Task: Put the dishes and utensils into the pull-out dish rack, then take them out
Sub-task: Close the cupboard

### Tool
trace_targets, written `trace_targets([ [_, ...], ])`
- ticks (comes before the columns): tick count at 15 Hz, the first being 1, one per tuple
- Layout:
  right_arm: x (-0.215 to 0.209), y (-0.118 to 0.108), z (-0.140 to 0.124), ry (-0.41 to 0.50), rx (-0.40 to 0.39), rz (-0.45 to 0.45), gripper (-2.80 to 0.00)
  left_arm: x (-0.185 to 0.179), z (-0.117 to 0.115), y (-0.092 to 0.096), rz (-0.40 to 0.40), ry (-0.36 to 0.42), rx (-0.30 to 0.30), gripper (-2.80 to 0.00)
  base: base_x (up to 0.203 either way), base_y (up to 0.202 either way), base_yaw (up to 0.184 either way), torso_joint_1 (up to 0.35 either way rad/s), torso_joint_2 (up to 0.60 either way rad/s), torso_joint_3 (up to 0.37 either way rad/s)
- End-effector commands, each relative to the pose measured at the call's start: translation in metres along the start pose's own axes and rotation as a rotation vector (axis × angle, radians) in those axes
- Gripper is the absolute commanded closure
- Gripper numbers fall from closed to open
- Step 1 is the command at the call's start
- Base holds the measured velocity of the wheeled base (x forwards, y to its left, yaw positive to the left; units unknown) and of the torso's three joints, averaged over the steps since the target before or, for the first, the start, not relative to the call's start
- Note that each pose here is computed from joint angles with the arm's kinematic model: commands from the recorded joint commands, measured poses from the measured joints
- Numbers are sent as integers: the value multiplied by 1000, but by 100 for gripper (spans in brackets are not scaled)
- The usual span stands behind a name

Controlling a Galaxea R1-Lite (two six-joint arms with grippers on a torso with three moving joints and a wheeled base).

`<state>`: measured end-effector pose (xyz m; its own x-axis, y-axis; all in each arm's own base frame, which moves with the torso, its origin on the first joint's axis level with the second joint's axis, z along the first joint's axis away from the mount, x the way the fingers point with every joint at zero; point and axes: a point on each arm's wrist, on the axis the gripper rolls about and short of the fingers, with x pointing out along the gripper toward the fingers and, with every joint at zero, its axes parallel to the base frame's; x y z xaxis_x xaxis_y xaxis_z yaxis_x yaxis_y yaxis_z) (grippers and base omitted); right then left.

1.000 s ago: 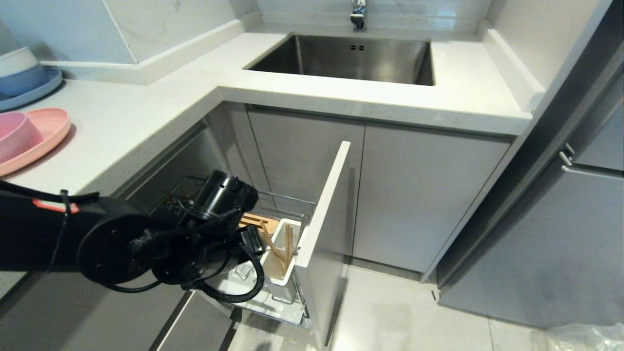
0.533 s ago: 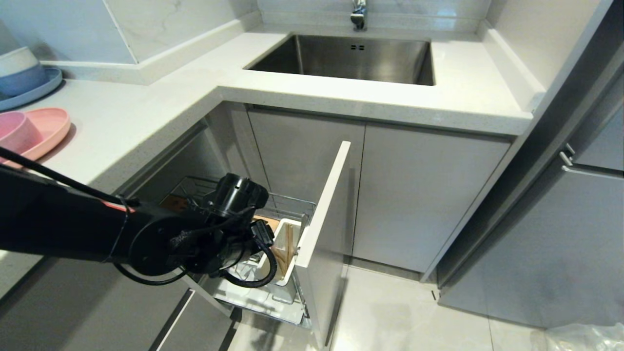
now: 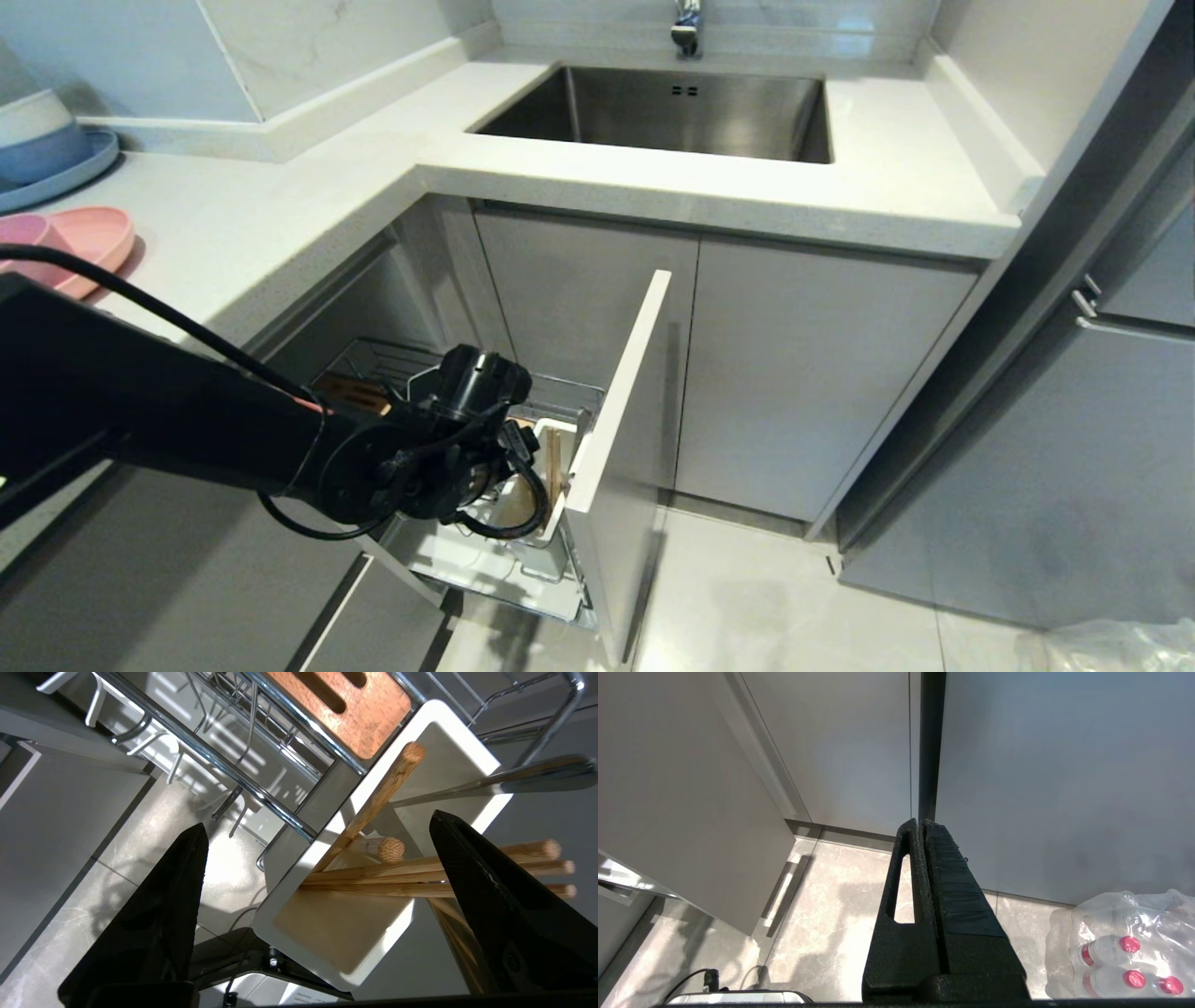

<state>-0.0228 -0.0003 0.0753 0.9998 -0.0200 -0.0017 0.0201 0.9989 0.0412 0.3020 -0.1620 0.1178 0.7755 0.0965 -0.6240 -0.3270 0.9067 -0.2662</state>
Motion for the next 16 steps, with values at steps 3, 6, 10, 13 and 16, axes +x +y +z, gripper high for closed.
trace_targets([
  [3,0,0,0,1,0,0,0,5,-3,-1,12,0,-1,0,0,0,0,0,0,0],
  [6,0,0,0,1,0,0,0,5,-2,-1,16,-7,-2,0,0,0,0,0,0,0],
  [10,0,0,0,1,0,0,0,4,-2,0,18,-6,0,0,0,0,0,0,0,0],
  [13,0,0,0,1,0,0,0,4,-3,0,18,-8,0,0,0,0,0,0,0,0],
  [16,0,0,0,1,0,0,0,2,-1,-1,19,-18,-5,0,0,0,0,0,0,0],
])
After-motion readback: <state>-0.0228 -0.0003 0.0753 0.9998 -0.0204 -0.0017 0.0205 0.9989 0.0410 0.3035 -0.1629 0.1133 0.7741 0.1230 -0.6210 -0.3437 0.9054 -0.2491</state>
